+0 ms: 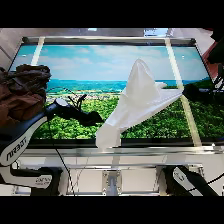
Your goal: Fold the shirts.
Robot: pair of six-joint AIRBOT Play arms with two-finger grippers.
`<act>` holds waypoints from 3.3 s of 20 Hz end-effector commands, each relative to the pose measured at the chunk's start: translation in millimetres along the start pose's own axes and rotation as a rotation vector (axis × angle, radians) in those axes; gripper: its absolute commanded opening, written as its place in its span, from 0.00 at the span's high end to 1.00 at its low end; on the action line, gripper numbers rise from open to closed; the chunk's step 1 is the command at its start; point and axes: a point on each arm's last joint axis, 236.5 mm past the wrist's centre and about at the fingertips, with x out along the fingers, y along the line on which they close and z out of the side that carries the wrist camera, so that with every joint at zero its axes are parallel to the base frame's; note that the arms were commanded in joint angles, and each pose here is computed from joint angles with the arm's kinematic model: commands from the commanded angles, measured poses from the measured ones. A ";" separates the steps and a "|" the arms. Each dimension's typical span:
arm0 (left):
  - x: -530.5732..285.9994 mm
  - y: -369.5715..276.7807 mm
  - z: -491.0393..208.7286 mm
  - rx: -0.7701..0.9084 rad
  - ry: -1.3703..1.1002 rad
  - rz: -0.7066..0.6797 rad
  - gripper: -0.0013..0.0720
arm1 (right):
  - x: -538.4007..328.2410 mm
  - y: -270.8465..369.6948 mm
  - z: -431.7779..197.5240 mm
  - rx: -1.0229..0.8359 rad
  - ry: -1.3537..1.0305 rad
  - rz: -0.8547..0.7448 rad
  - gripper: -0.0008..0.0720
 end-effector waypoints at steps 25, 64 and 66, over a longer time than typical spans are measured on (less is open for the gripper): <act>-415.0 -323.3 -7.3 0.930 -1.090 -0.339 0.97 | -342.5 110.2 104.8 -0.394 -0.779 -0.104 0.96; -377.4 69.2 74.9 0.298 -0.507 0.703 0.19 | -96.6 -81.5 109.7 -0.198 -0.178 -0.330 0.46; -333.8 97.9 67.2 0.305 -0.448 0.623 0.19 | -77.3 -91.5 73.9 -0.130 -0.127 -0.276 0.46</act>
